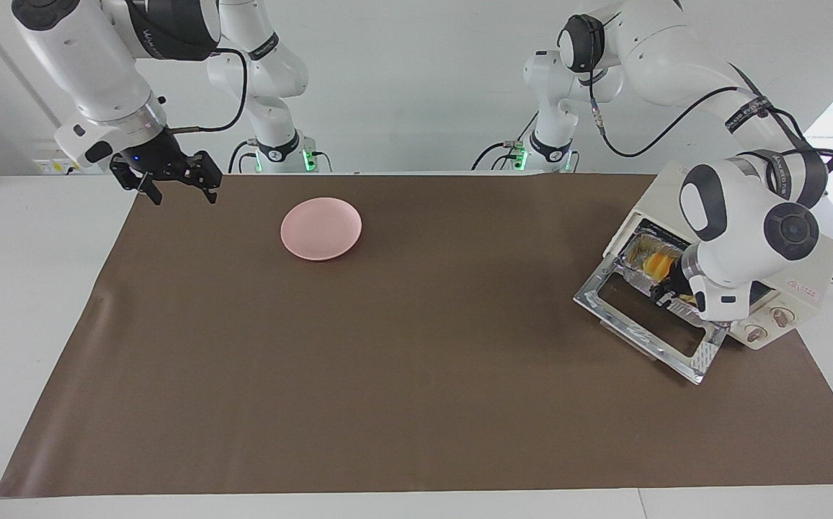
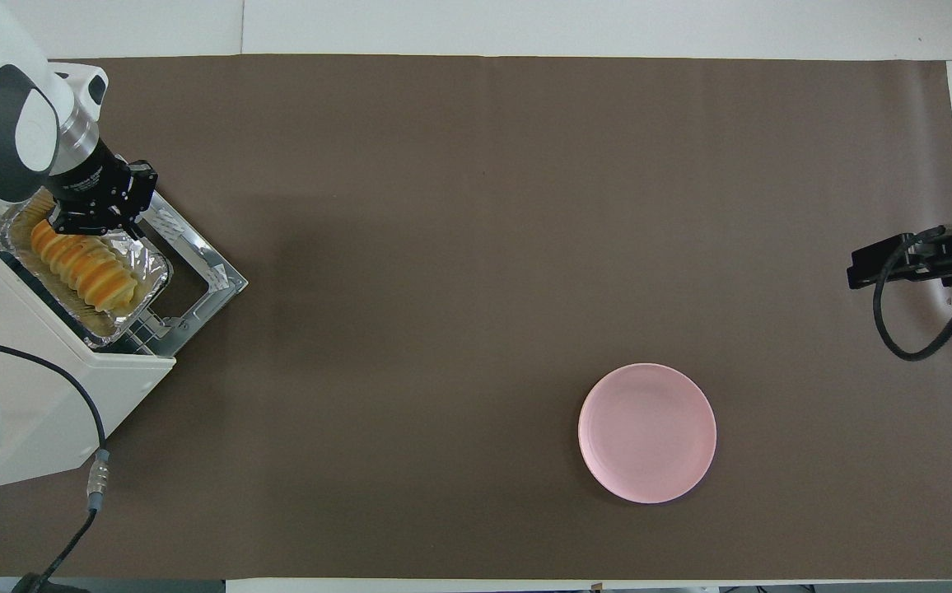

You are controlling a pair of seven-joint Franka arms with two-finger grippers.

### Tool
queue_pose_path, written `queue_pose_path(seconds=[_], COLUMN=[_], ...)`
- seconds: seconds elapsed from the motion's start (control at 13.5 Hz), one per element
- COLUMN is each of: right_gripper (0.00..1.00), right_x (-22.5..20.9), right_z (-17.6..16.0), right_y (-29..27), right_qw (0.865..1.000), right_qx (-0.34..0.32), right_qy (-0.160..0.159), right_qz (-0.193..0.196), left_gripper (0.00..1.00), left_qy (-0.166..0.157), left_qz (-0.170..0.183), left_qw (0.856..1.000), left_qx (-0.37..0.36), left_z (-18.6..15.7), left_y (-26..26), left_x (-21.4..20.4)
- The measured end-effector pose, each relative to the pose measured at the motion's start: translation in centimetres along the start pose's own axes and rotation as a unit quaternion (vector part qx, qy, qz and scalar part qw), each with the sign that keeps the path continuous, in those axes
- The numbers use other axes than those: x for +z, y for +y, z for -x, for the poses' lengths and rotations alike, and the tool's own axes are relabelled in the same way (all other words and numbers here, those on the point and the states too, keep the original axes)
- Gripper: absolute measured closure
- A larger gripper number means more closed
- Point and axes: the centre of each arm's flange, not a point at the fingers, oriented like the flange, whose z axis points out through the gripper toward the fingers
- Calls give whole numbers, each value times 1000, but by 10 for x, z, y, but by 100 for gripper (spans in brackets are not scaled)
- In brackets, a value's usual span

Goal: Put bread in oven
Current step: 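Carry the foil tray into the open oven with the left gripper, then release the foil tray inside the oven and raise the left gripper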

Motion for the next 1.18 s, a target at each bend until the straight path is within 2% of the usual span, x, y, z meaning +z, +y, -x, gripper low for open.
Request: queue_pose_path(seconds=[0.37,0.89,1.03,1.18], right_gripper=[0,0,0,0], right_x=[0,0,0,0], right_z=[0,0,0,0], right_y=[0,0,0,0], right_qw=[1000,1000,1000,1000], right_qx=[0,0,0,0], right_qy=[0,0,0,0], right_qz=[0,0,0,0], left_gripper=[98,98,81,58], left_qy=[-10,0,2,9], left_qz=[-33,-38,-35,-29], left_qw=[999,999,999,999], left_qx=[-5,-1,18,45], left_z=[-1,-2,-2,-1], left_y=[-22,-36,-36,-35], left_x=[21,37,35,30])
